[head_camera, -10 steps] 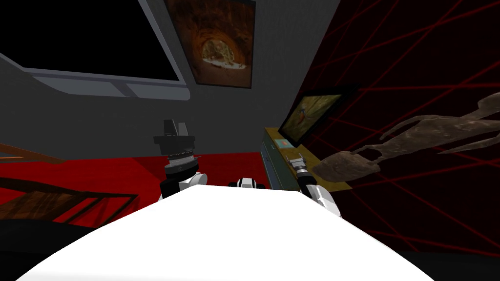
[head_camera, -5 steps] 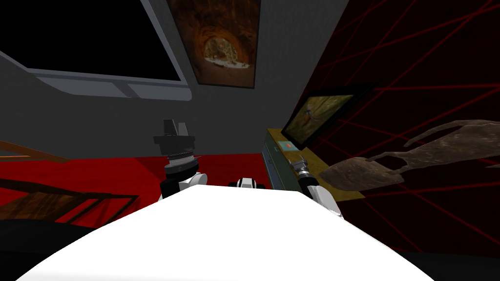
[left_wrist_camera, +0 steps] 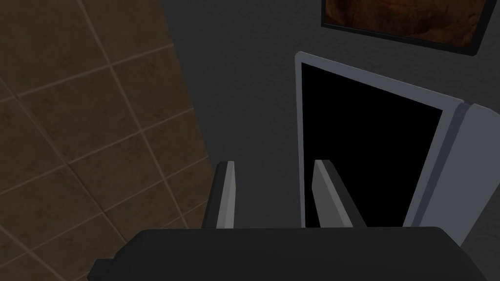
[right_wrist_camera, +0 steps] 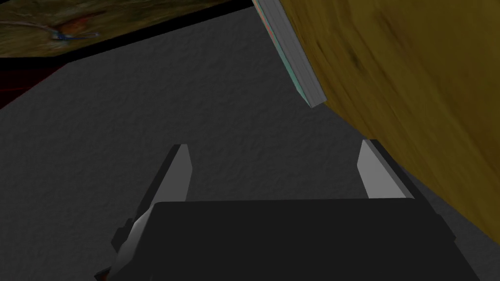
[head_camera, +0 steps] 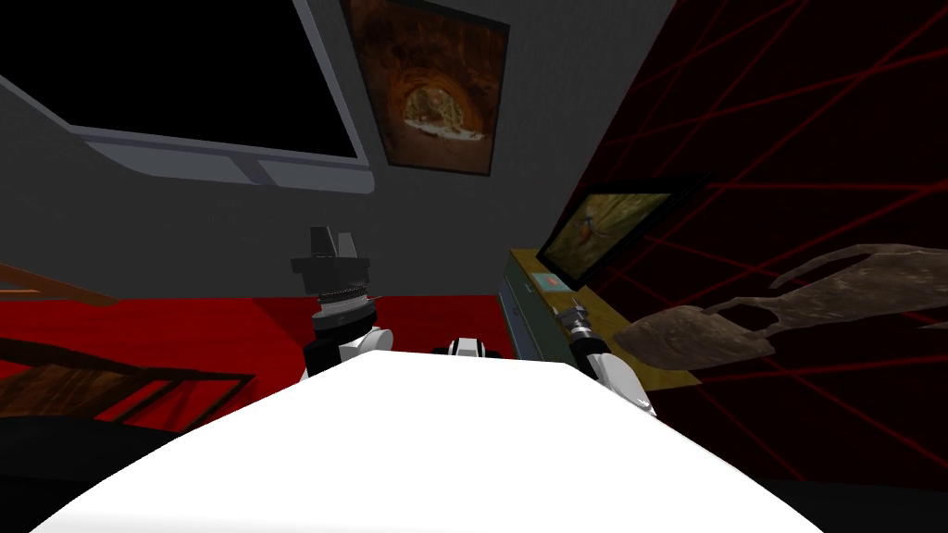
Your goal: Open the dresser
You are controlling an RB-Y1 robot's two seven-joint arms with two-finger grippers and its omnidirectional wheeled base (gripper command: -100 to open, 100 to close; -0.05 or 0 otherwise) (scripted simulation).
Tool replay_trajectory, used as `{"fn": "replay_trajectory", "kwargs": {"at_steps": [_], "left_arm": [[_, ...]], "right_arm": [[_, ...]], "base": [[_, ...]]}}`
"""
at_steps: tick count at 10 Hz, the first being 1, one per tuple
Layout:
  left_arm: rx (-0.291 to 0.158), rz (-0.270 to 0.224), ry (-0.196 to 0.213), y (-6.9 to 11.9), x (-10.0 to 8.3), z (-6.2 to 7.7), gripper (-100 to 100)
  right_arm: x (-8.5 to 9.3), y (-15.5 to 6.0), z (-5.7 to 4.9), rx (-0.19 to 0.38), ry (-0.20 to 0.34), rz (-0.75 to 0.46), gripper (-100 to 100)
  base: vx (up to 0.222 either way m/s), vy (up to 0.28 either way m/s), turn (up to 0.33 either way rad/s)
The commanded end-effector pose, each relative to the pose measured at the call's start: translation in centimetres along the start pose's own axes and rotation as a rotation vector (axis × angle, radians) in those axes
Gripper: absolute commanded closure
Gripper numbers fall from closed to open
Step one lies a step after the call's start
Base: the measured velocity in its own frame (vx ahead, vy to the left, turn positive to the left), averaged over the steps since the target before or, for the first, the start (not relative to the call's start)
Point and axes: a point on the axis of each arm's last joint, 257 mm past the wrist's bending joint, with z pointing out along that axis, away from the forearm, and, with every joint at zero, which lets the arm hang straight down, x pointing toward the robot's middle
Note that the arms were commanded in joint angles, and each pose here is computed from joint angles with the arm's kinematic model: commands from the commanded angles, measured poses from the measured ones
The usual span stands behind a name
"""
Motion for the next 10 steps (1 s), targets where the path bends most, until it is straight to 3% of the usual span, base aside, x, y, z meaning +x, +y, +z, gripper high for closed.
{"fn": "replay_trajectory", "kwargs": {"at_steps": [1,2,3,4,5,8,10], "left_arm": [[0.000,0.000,0.000,0.0,0.0,0.0,0],[0.000,0.000,0.000,0.0,0.0,0.0,0],[0.000,0.000,0.000,0.0,0.0,0.0,0],[0.000,0.000,0.000,0.0,0.0,0.0,0],[0.000,0.000,0.000,0.0,0.0,0.0,0],[0.000,0.000,0.000,0.0,0.0,0.0,0],[0.000,0.000,0.000,0.0,0.0,0.0,0]], "right_arm": [[1.7,1.3,0.1,-0.027,0.036,-0.079,-100],[3.0,1.6,0.1,-0.043,0.060,-0.142,-100],[3.0,1.6,0.1,-0.044,0.061,-0.146,-100],[4.2,2.0,0.0,-0.062,0.083,-0.209,-100],[4.2,2.0,0.0,-0.062,0.083,-0.209,-100],[6.5,2.6,-0.1,-0.099,0.121,-0.322,-100],[6.5,2.6,-0.1,-0.099,0.121,-0.322,-100]], "base": [[0.025,0.062,0.020],[0.039,0.073,0.072],[0.045,0.051,0.023],[0.052,0.060,0.061],[0.033,0.060,0.027],[0.044,0.051,0.045],[0.017,0.035,0.010]]}}
